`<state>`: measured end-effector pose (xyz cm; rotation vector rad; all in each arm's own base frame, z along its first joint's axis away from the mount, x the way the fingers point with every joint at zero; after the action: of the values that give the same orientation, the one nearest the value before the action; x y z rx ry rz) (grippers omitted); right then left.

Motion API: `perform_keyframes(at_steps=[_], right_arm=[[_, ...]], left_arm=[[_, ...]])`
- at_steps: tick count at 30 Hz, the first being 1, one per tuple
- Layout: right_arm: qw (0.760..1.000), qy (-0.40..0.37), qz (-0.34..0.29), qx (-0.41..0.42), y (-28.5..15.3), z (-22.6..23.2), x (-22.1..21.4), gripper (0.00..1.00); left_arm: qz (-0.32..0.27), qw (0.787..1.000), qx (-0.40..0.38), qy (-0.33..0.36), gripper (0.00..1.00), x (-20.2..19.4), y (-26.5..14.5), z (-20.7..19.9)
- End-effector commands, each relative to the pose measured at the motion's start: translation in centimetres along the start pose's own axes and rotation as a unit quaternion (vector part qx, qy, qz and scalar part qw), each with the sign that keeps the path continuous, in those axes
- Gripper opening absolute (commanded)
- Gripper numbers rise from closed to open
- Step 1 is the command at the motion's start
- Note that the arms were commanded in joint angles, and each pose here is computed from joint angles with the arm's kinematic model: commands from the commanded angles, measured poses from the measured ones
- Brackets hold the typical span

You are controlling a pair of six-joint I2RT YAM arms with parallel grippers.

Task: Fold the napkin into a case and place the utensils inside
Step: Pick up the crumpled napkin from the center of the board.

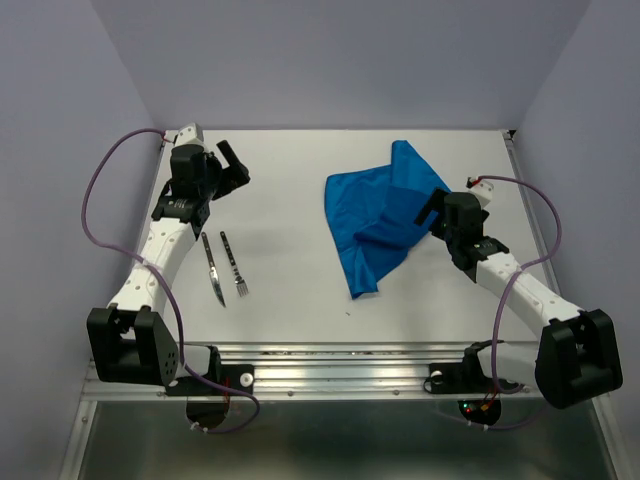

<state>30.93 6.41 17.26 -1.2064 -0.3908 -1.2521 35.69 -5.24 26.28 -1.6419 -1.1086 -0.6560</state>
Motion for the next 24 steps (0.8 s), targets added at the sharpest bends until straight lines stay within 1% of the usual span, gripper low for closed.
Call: perform_keyframes(at_steps=[1,12,16,21,23,24], right_arm=[[0.999,0.019,-0.022,0.017,-0.1,0.7,1.0,1.00],[1.000,0.006,-0.005,0.029,0.2,1.0,0.6,1.00],[0.998,-0.004,0.015,0.054,0.0,1.5,0.1,1.00],[0.996,-0.011,0.042,0.074,0.3,2.2,-0.6,1.00],[0.995,-0.016,0.064,0.076,0.8,2.3,-1.3,1.00],[0.994,-0.016,0.071,0.083,0.9,2.8,-1.3,1.00]], left_arm=[[-0.027,0.999,-0.017,0.008,0.99,2.1,-0.5,-0.8],[-0.017,0.999,-0.027,0.015,0.99,1.7,-0.4,-0.9],[0.002,0.998,-0.051,0.038,0.99,0.7,-0.1,-2.3],[0.049,0.994,-0.083,0.057,0.99,-3.1,0.4,-6.4],[0.072,0.992,-0.089,0.059,0.99,-5.1,0.7,-7.4],[0.091,0.990,-0.096,0.057,0.99,-6.7,0.8,-8.1]])
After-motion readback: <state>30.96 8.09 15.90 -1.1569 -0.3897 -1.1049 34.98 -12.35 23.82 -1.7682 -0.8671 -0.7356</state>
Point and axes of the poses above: each gripper's point midway between its finger pads, its own y axis out along the fingers, its own z axis along the line the jaws close on, x = y × z, the point moved 6 cm from there along -y, back along the fingers, and after that the axes turned 5 degrees about y, right-handed, at the moved point
